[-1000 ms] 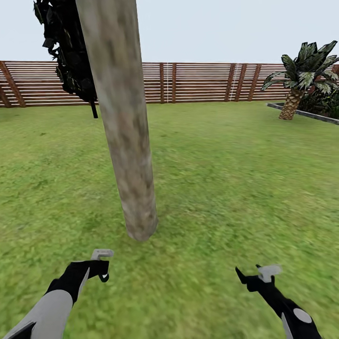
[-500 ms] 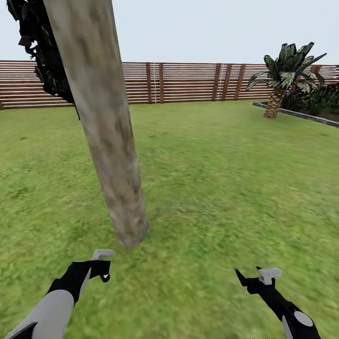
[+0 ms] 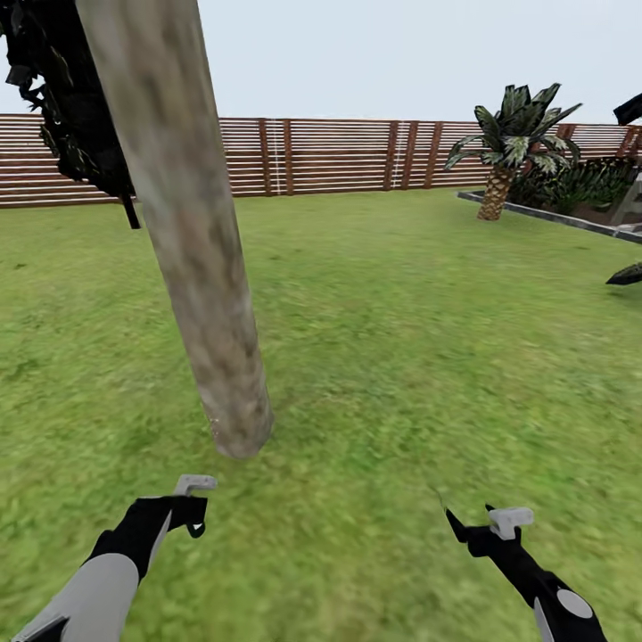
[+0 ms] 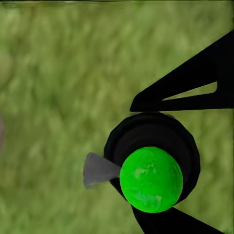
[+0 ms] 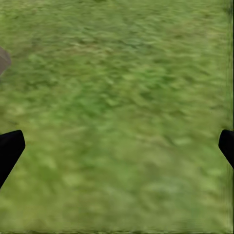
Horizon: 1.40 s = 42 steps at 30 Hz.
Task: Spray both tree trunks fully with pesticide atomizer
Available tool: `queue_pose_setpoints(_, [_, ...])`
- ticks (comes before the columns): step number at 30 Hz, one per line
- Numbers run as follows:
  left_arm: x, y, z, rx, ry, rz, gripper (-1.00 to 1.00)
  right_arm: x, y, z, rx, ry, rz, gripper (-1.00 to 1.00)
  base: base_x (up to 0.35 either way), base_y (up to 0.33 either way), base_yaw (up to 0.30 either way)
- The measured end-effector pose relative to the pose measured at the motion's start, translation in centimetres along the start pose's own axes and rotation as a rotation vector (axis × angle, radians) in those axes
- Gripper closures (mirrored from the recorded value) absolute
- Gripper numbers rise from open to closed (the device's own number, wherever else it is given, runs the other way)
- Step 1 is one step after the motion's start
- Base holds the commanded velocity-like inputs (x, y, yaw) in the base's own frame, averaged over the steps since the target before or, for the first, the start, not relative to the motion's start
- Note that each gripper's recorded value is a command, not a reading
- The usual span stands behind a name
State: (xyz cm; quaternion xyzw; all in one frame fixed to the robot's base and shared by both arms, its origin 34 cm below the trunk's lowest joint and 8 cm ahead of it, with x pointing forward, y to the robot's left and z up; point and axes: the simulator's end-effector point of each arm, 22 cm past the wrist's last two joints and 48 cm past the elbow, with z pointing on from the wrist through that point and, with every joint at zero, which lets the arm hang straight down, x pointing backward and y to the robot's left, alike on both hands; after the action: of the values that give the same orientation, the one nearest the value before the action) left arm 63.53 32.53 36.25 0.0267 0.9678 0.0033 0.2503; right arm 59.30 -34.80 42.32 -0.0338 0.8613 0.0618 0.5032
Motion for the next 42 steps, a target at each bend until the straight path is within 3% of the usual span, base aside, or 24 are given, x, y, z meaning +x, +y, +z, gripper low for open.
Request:
queue_pose_setpoints(5, [-0.2, -0.4, 0.0, 0.003, 0.0, 0.032, 1.0, 0.0, -1.8, -0.6, 0.045, -0.01, 0.031, -1.0, -0.066, 0.169, -0.156])
queue_pose_setpoints(9, [-1.1, 0.7, -0.3, -0.007, -0.017, 0.023, 1.0, 0.1, -1.8, -0.7, 0.047, -0.009, 0.034, -1.0, -0.003, 0.009, -0.006])
queue_pose_setpoints(13, [-2.4, 2.5, -1.8, -0.033, 0.042, -0.022, 1.0, 0.2, -1.6, -0.6, 0.045, -0.009, 0.037, -1.0, -0.169, 0.0, 0.0])
queue_pose_setpoints(17, [-6.6, 2.6, -4.5, 0.039, -0.003, -0.062, 1.0, 0.1, -1.7, -0.6, 0.047, -0.011, 0.036, -1.0, -0.224, 0.0, 0.0])
queue_pose_setpoints(18, [-7.1, 2.1, -4.8, 0.063, -0.005, -0.063, 1.0, 0.0, -1.7, -0.6, 0.046, -0.011, 0.036, -1.0, -0.041, 0.0, 0.0])
queue_pose_setpoints(20, [-10.7, 1.3, -6.3, 0.073, -0.042, 0.0, 1.0, 0.0, -1.8, -0.6, 0.047, -0.012, 0.035, -1.0, -0.01, 0.0, 0.0])
queue_pose_setpoints(21, [-12.0, 1.2, -7.0, 0.069, -0.041, 0.006, 1.0, 0.0, -1.8, -0.7, 0.047, -0.012, 0.036, -1.0, -0.003, 0.0, 0.0])
queue_pose_setpoints(26, [-16.7, 1.4, -9.8, 0.075, -0.058, 0.0, 1.0, 0.0, -1.8, -0.7, 0.048, -0.012, 0.035, -1.0, 0.0, 0.0, 0.0])
queue_pose_setpoints(31, [-16.3, 1.6, -9.8, 0.087, -0.047, 0.0, 1.0, 0.0, -1.9, -0.7, 0.049, -0.012, 0.034, -1.0, -0.095, 0.039, 0.0])
queue_pose_setpoints(33, [-16.1, 2.5, -9.9, 0.074, -0.042, 0.001, 1.0, 0.0, -1.9, -0.6, 0.049, -0.011, 0.034, -1.0, -0.266, 0.148, 0.0])
queue_pose_setpoints(35, [-16.3, 5.1, -10.4, 0.037, -0.046, -0.001, 1.0, 0.0, -1.9, -0.7, 0.049, -0.012, 0.034, -1.0, -0.088, 0.051, 0.0])
queue_pose_setpoints(38, [-17.1, 5.6, -10.9, 0.036, -0.061, -0.012, 1.0, 0.0, -1.9, -0.7, 0.049, -0.012, 0.035, -1.0, -0.025, 0.015, 0.0])
queue_pose_setpoints(40, [-20.4, 5.5, -12.3, 0.049, -0.1, -0.022, 1.0, 0.0, -1.9, -0.7, 0.049, -0.013, 0.034, -1.0, -0.005, 0.003, 0.0])
queue_pose_setpoints(42, [-23.6, 4.8, -14.2, 0.091, -0.111, -0.059, 1.0, -0.1, -1.9, -0.7, 0.049, -0.013, 0.034, -1.0, -0.001, 0.001, 0.0])
